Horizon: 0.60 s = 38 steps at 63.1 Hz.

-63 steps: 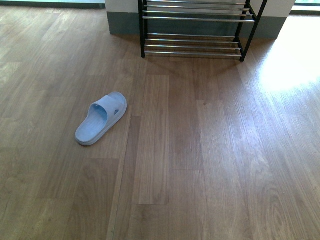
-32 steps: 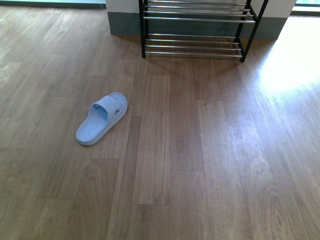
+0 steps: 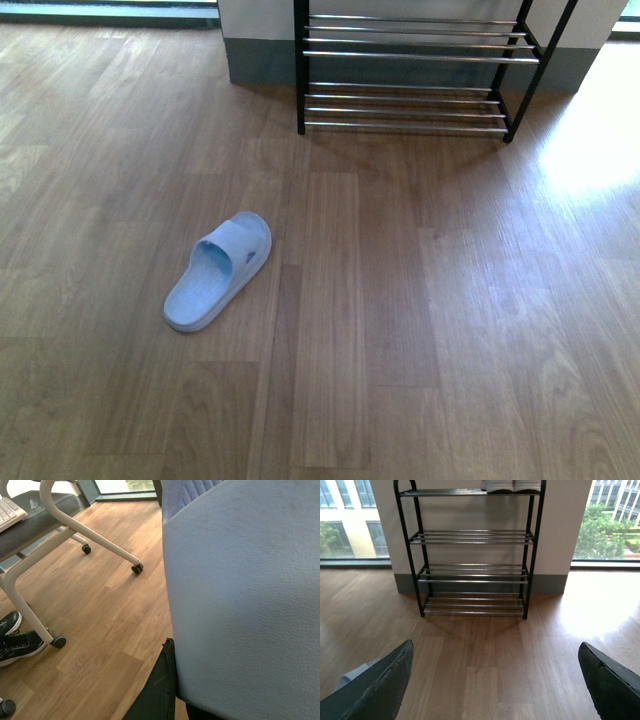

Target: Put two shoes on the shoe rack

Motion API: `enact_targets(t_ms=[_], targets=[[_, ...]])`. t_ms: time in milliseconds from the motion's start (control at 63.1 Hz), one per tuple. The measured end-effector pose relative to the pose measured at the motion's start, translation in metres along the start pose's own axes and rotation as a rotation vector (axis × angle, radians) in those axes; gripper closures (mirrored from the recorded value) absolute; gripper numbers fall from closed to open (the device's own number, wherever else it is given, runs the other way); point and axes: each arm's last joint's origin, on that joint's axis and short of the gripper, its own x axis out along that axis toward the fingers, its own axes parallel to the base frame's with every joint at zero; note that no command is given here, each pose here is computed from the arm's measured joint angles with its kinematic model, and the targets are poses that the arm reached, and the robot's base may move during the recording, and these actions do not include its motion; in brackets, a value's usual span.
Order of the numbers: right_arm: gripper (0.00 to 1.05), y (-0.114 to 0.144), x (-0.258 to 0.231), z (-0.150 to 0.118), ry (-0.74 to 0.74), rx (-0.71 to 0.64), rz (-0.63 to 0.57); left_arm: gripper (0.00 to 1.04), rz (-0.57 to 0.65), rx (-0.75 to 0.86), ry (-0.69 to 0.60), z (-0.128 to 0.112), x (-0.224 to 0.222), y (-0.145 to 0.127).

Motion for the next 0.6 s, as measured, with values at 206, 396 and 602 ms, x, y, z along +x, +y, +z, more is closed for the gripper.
enact_targets(t_ms=[206,396,602], targets=[[0.09,0.0000,0.0000,0.0000,0.000,0.000,0.000,1.03,0.000,0.000,0.000,0.0000,0.0000,0.0000],[0.09,0.0000,0.0000,0.0000,0.000,0.000,0.001,1.03,-0.002,0.001,0.001,-0.0002,0.0000,-0.0001],[0.09,0.0001,0.0001,-0.0001,0.002,0.000,0.004,1.03,0.005,0.001,0.001,-0.0004,0.0002,0.0001]])
